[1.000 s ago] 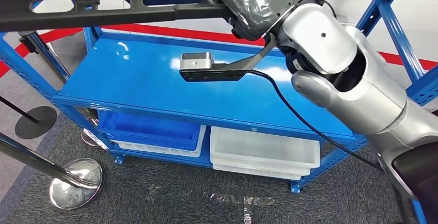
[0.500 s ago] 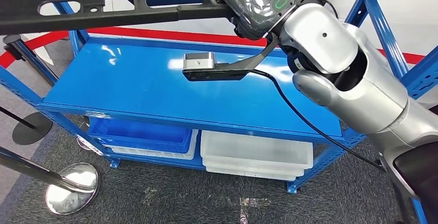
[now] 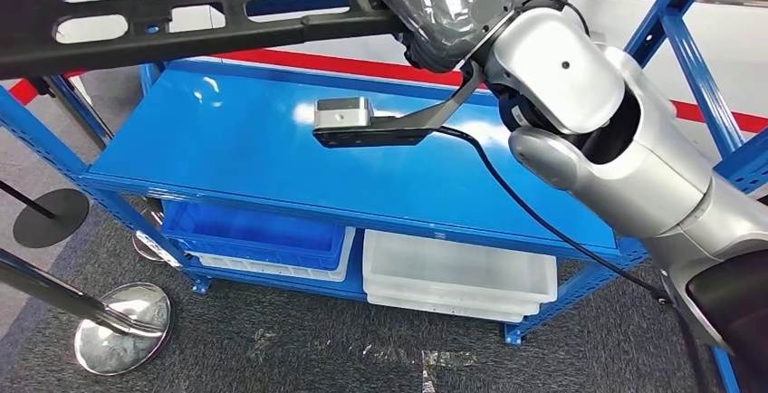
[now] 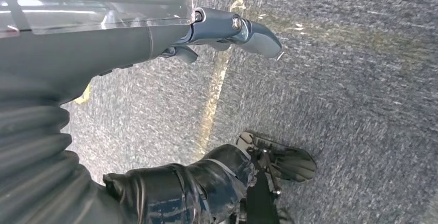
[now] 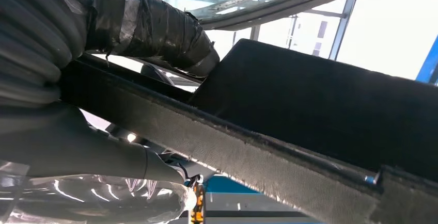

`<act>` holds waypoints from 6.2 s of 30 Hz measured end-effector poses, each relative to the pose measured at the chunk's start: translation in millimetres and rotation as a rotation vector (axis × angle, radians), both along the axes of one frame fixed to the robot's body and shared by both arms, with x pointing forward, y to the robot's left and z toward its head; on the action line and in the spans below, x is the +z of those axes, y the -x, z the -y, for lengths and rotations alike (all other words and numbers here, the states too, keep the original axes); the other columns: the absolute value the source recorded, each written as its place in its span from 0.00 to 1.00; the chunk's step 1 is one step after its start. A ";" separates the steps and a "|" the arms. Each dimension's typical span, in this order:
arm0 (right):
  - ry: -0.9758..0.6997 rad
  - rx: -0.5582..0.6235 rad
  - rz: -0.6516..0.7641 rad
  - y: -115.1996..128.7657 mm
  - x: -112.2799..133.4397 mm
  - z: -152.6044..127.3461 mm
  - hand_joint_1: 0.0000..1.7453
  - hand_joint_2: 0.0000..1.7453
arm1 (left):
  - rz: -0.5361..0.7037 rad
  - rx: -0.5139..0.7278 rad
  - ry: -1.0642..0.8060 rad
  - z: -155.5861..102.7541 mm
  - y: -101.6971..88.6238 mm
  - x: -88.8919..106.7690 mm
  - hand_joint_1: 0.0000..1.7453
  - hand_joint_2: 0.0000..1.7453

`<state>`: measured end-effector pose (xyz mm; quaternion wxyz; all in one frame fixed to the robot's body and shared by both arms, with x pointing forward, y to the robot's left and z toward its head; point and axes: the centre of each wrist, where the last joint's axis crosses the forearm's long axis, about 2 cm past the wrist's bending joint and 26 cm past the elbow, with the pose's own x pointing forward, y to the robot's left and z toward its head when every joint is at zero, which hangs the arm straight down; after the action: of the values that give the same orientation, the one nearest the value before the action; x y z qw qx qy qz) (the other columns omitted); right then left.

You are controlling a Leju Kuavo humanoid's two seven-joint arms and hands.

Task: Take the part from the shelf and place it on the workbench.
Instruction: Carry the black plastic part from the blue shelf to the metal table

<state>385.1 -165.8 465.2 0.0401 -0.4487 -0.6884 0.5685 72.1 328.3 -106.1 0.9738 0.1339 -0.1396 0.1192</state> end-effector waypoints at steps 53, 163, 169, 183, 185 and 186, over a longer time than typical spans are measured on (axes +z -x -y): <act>0.031 -0.016 -0.009 -3.2 -8.6 -1.1 1.00 1.00 | -0.041 0.010 0.007 6.7 -2.5 0.1 0.00 1.00; 0.068 -0.055 -0.043 -11.9 -26.4 4.6 1.00 1.00 | -0.093 -0.026 -0.001 -16.3 0.5 1.2 0.00 1.00; 0.077 -0.061 -0.058 -14.1 -26.9 5.1 1.00 1.00 | -0.102 -0.024 -0.005 -19.7 2.1 1.3 0.00 1.00; 0.098 -0.172 -0.057 -37.9 -6.7 14.8 1.00 1.00 | -0.102 -0.011 -0.006 -19.3 3.0 1.1 0.00 1.00; 0.100 -0.187 -0.066 -41.6 -7.9 17.3 1.00 1.00 | -0.104 -0.008 -0.005 -18.4 2.1 1.2 0.00 1.00; 0.100 -0.194 -0.072 -43.3 -9.6 18.5 1.00 1.00 | -0.104 -0.007 -0.005 -17.9 1.9 1.2 0.00 1.00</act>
<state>428.4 -184.3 455.6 0.0971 -0.4940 -0.6104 0.6115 70.2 346.2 -104.9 0.9799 0.1418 -0.0895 0.1084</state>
